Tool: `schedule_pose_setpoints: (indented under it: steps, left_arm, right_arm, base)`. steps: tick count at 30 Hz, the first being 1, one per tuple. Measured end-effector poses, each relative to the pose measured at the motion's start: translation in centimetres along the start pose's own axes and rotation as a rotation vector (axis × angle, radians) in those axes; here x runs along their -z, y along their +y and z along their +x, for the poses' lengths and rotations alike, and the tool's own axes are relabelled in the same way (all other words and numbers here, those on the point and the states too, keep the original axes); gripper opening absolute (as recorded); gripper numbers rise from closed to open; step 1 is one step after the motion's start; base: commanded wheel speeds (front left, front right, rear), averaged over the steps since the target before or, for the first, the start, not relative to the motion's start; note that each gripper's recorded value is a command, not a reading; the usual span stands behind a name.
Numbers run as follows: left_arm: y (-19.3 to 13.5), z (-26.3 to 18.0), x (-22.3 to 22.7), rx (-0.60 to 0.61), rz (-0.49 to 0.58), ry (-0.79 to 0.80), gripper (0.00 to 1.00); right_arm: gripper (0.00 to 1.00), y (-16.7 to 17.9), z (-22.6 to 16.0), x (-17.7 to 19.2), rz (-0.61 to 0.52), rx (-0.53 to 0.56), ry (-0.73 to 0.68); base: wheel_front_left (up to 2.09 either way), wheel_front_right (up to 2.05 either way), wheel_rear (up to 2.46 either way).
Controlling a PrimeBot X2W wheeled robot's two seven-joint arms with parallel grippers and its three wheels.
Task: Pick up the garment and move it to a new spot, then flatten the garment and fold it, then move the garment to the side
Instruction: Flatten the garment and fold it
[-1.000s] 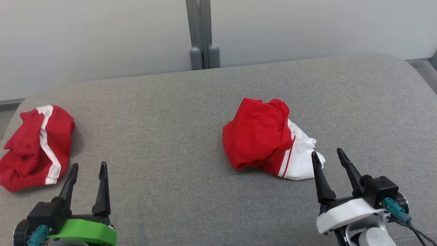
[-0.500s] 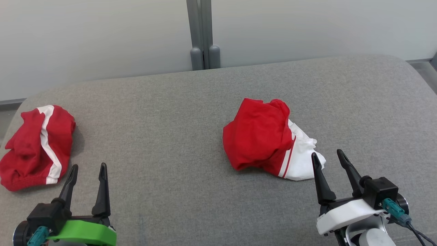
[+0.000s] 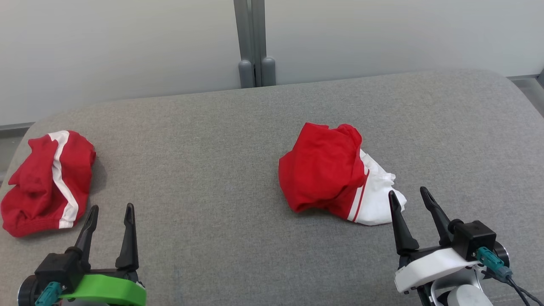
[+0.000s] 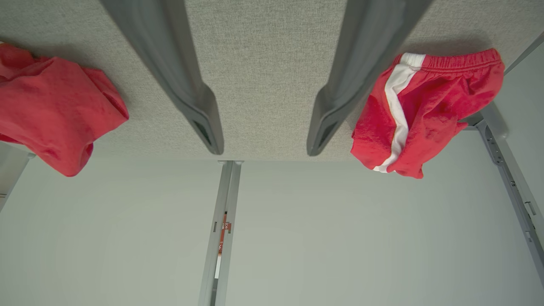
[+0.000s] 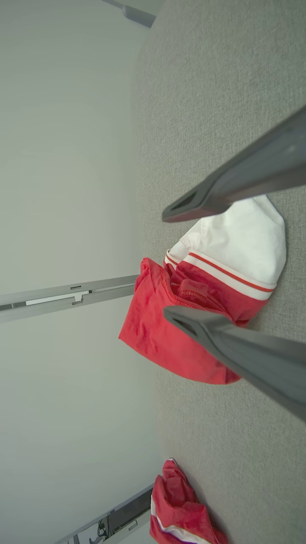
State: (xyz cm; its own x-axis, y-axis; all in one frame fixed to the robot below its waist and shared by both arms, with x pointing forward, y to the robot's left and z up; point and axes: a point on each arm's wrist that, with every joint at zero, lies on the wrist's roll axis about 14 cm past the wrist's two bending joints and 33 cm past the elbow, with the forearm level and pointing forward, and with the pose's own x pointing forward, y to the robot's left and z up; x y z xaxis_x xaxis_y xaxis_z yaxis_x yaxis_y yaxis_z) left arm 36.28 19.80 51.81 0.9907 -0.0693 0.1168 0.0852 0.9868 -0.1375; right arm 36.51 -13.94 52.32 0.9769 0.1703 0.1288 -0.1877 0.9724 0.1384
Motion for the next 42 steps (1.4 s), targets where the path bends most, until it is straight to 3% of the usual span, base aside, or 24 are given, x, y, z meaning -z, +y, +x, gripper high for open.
schedule_pose_setpoints:
  steps: [14,25,42]
  left_arm:
    - [-0.1,-0.1,0.2,-0.001,-0.003,0.004,1.0]
    - [-0.3,-0.5,0.6,0.0,-0.007,0.019,1.0]
    - [0.6,-1.2,1.3,-0.028,-0.009,0.045,1.0]
  right_arm:
    - [1.0,0.0,0.1,0.4,0.002,-0.002,0.013]
    - [1.0,2.5,3.3,0.0,-0.018,-0.099,0.008]
    - [1.0,3.9,6.5,7.2,-0.016,-0.151,0.236]
  base:
    - [0.0,0.0,0.0]
    - [0.0,0.0,0.0]
    - [0.0,0.0,0.0]
